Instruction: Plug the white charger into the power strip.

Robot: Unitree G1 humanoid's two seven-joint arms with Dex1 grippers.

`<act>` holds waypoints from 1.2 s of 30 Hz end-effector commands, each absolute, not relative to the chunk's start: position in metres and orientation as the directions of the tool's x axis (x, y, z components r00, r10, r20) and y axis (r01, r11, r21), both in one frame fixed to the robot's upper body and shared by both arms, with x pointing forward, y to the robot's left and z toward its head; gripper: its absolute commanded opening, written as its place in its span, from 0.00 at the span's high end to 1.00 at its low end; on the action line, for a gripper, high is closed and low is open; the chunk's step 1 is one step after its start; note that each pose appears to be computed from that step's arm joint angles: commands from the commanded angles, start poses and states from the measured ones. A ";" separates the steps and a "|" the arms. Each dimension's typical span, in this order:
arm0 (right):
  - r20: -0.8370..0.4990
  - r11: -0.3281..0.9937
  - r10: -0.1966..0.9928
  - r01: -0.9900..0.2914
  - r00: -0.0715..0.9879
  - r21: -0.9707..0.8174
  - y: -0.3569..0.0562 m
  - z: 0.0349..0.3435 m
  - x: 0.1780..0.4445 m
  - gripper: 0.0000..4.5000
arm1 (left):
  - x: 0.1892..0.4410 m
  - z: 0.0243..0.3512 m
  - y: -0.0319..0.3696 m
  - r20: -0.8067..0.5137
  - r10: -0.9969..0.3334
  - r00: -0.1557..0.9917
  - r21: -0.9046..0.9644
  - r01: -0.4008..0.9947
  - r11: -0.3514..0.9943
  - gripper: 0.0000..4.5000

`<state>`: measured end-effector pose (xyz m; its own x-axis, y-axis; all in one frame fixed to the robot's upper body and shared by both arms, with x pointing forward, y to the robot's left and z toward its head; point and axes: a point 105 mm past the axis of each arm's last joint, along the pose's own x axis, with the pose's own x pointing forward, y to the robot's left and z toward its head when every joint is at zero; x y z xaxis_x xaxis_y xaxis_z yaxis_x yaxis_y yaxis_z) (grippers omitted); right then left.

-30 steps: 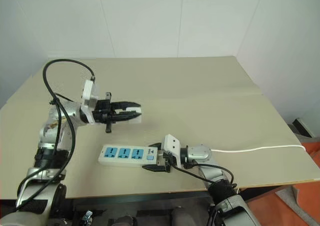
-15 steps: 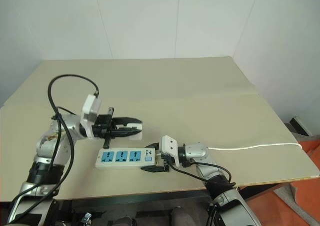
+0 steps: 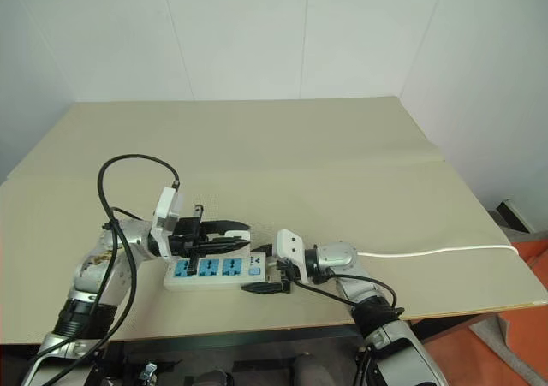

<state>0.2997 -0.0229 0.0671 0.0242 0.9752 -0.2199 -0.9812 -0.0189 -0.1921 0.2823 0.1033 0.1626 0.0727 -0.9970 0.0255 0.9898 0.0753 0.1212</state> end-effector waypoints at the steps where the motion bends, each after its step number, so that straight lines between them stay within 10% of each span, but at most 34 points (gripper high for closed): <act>1: -0.313 -0.056 0.949 -0.994 -0.024 -0.093 -0.029 0.039 0.289 0.24 | 0.279 0.164 0.105 0.022 -0.998 0.057 0.152 0.987 0.059 0.78; 36: -0.317 -0.007 0.948 -0.994 0.026 -0.105 -0.037 0.044 0.297 0.24 | 0.277 0.122 0.115 -0.112 -0.994 0.011 0.110 0.994 -0.002 0.78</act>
<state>0.3006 -0.0253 0.0683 0.0255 0.9719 -0.2340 -0.9828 -0.0184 -0.1839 0.2767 0.1094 0.1339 -0.0128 -0.9985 -0.0525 0.9923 -0.0191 0.1225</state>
